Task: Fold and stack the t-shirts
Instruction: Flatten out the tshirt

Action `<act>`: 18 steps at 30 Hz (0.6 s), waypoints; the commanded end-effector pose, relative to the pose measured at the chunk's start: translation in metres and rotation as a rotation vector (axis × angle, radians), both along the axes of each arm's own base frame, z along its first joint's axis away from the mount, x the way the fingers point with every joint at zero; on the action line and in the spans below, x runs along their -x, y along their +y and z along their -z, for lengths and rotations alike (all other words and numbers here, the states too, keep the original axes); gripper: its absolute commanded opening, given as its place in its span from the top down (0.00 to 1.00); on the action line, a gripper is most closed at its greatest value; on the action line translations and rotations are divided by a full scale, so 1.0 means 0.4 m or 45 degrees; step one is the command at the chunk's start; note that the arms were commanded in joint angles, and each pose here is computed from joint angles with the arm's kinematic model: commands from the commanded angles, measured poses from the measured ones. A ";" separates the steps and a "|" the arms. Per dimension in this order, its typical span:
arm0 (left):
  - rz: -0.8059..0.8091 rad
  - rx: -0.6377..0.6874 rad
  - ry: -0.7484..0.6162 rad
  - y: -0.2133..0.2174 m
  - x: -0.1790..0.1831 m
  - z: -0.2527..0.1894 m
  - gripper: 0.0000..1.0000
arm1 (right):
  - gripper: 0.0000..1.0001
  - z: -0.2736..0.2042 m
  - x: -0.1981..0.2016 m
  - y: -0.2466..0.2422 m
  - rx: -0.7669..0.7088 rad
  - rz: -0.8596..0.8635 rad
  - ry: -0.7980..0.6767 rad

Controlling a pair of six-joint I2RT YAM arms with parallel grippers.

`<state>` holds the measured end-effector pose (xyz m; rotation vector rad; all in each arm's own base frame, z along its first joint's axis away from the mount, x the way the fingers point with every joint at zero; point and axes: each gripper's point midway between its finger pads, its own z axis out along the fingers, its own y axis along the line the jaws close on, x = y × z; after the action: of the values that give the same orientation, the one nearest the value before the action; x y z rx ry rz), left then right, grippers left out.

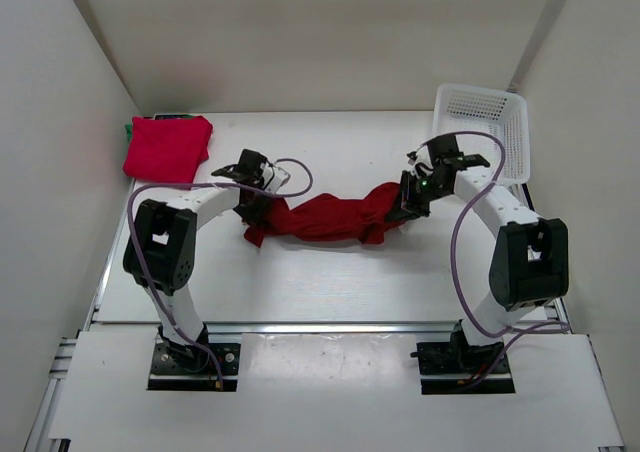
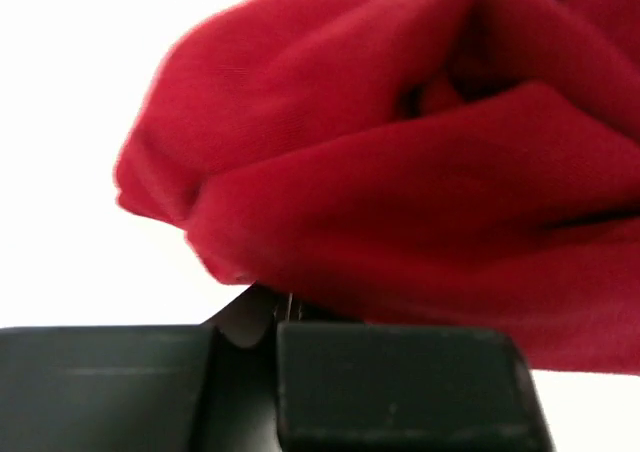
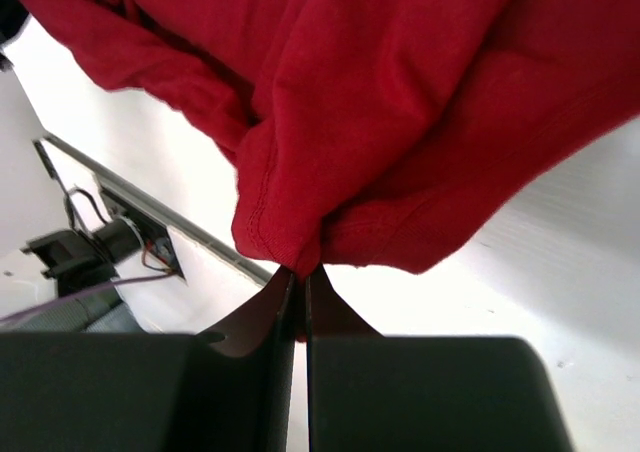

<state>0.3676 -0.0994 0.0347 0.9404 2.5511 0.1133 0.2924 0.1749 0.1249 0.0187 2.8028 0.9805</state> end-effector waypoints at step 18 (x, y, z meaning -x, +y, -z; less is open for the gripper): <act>-0.015 0.161 -0.980 0.133 -0.148 -0.771 1.00 | 1.00 -0.544 -0.305 0.022 0.016 0.019 -0.840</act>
<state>0.4554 -0.0312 0.4038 0.5025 1.7139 0.2834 0.4371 0.1689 0.4225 -0.2149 1.9702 0.8290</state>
